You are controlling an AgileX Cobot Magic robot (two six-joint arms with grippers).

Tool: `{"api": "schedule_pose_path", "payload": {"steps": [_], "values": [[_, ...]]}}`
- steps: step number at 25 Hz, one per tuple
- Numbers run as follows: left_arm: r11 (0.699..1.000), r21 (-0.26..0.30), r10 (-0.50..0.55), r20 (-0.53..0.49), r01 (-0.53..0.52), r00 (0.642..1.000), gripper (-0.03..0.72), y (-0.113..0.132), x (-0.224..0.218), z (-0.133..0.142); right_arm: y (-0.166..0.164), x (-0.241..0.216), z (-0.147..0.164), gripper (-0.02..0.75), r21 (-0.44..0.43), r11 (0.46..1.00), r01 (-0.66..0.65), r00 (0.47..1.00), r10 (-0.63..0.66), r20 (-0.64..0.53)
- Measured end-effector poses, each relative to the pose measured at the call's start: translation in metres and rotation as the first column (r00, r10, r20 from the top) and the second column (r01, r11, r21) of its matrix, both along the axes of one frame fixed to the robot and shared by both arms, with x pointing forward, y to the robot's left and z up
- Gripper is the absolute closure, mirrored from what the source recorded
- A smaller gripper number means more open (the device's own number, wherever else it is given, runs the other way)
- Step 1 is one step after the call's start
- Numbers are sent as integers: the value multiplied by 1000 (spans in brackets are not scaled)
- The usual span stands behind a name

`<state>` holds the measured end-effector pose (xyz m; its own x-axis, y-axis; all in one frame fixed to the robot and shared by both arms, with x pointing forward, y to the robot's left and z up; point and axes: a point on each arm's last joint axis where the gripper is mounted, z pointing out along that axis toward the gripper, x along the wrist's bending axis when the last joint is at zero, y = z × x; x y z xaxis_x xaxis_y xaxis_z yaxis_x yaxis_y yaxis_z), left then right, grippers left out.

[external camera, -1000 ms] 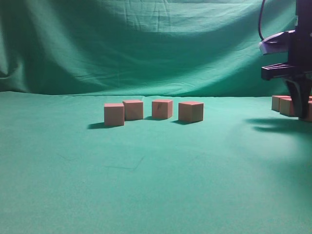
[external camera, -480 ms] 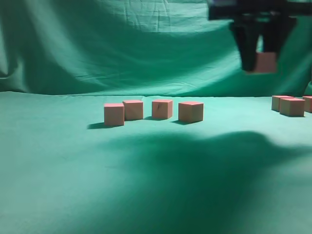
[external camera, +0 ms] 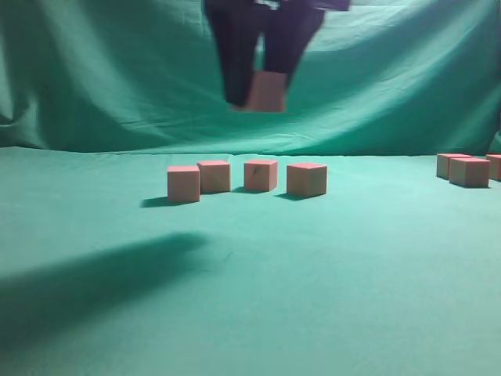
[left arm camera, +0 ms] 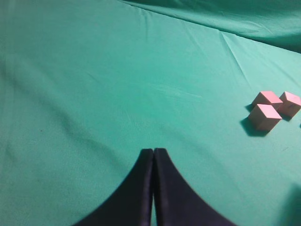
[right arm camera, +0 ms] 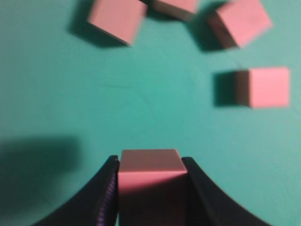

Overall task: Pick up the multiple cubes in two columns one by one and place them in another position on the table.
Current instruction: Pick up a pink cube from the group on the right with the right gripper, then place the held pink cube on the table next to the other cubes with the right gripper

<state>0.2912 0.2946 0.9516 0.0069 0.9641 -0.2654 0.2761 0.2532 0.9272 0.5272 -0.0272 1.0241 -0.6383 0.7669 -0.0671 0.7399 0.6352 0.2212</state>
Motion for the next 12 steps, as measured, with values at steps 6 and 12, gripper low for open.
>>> {"api": "schedule_pose_path", "payload": {"steps": [6, 12], "values": [[1000, 0, 0, 0, 0, 1000, 688, 0, 0, 0, 23, -4, -16, 456, 28, 995, -97, 995, 96, 31], [1000, 0, 0, 0, 0, 1000, 688, 0, 0, 0, 34, 6, -41, 456, 8, 996, -88, 996, 88, 4]]}}
